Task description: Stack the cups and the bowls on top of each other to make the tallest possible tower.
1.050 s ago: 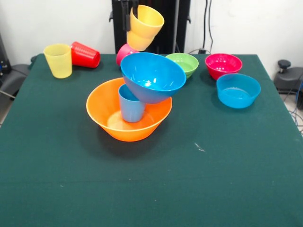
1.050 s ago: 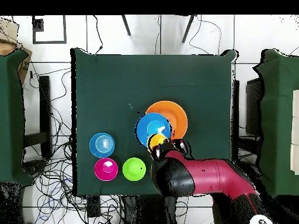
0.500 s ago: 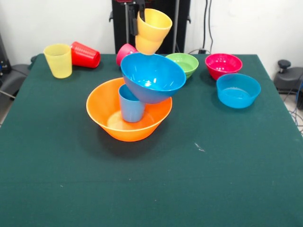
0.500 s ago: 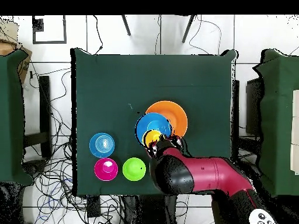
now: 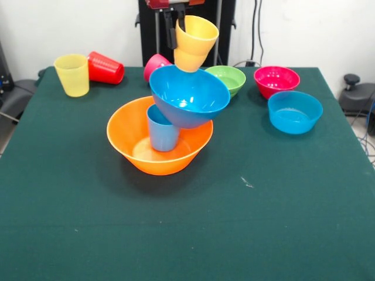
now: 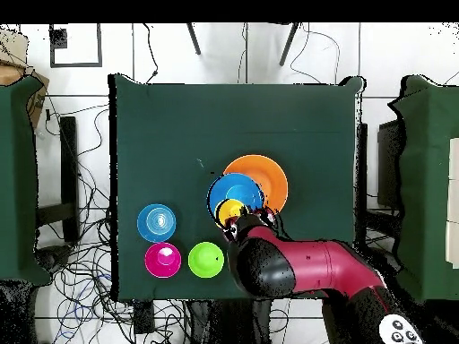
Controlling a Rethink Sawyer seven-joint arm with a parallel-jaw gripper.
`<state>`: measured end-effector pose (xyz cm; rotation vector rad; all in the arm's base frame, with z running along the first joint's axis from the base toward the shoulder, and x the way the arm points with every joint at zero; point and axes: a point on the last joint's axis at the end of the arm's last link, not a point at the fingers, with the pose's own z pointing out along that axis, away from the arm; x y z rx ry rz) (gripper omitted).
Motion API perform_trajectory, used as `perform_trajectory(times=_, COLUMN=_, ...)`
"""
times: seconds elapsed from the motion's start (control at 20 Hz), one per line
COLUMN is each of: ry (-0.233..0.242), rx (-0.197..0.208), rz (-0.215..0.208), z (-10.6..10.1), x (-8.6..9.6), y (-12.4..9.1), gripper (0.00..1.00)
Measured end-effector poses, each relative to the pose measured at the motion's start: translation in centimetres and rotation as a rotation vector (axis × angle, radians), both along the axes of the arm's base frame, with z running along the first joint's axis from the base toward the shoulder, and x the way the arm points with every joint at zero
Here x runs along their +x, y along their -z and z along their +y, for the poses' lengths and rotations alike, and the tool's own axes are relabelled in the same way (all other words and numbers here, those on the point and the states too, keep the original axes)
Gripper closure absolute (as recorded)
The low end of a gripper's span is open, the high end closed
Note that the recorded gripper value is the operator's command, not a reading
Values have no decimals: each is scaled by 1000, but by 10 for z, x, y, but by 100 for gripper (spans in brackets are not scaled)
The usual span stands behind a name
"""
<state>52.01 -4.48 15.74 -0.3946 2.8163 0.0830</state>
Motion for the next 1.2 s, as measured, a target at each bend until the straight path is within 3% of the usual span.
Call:
perform_trajectory(times=0.4, ry=3, rx=7, rz=-30, z=1, x=3, y=1, gripper=100)
perform_trajectory(times=1.2, ry=-2, rx=8, rz=-30, z=3, x=3, y=2, gripper=100)
